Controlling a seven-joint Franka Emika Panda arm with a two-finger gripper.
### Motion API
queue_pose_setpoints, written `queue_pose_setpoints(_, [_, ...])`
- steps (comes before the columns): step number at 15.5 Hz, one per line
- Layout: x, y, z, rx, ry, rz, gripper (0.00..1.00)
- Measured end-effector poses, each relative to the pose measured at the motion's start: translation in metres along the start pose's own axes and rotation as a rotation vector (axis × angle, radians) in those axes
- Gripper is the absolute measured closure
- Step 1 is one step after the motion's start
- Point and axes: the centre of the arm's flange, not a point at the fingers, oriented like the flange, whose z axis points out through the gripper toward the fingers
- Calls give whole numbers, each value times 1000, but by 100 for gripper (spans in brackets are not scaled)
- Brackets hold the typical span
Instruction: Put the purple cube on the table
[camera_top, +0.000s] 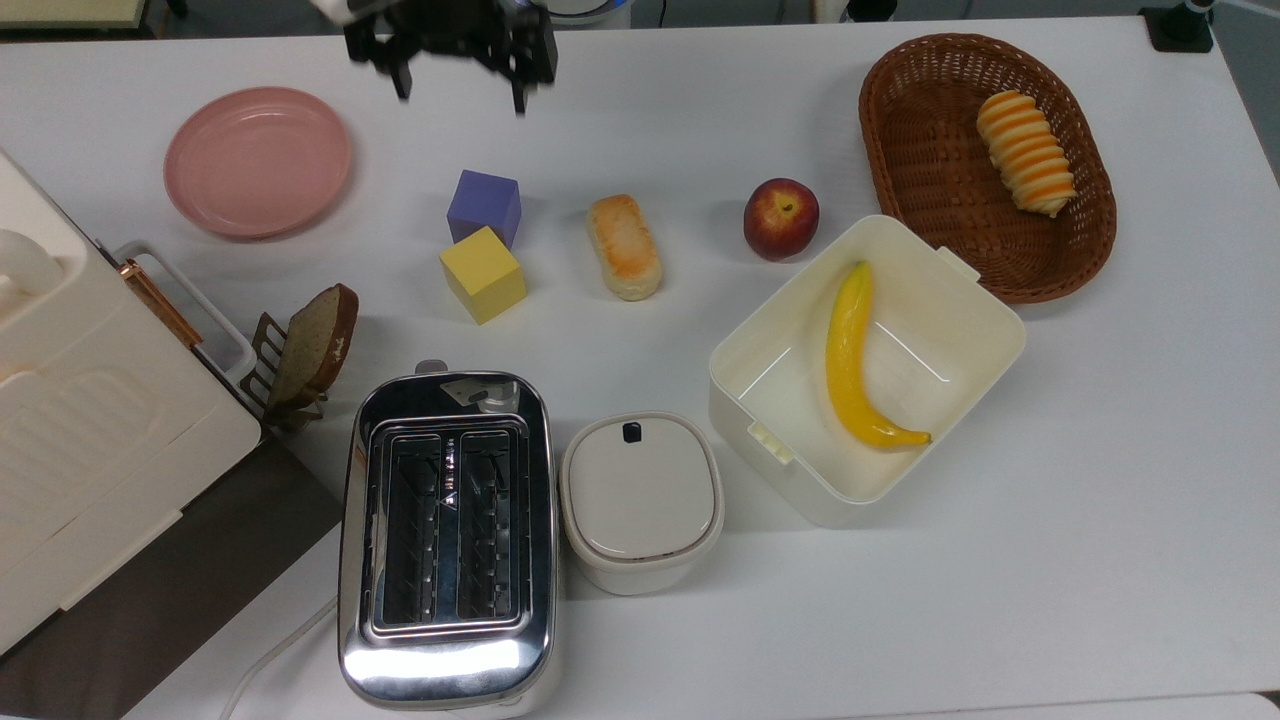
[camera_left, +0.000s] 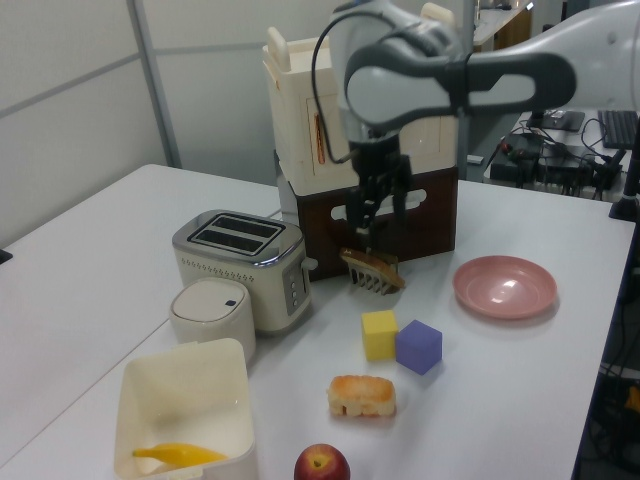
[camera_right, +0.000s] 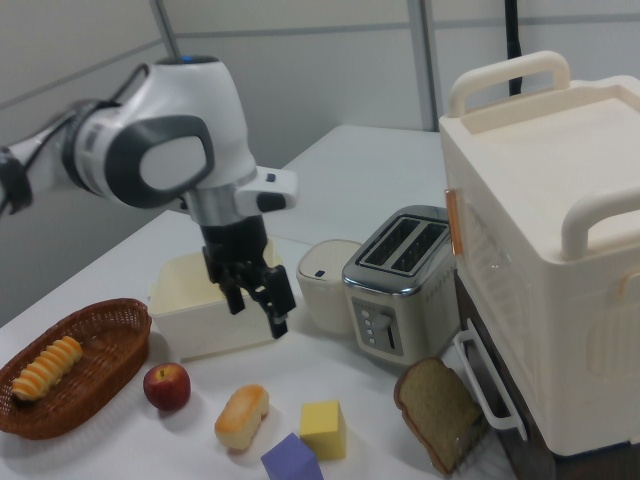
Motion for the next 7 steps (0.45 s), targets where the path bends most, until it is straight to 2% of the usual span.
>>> queue_pose_setpoints(2, [-8, 5, -12, 6, -2, 5, 0])
queue_pose_setpoints(7, [-7, 12, -15, 31, 6, 22, 0])
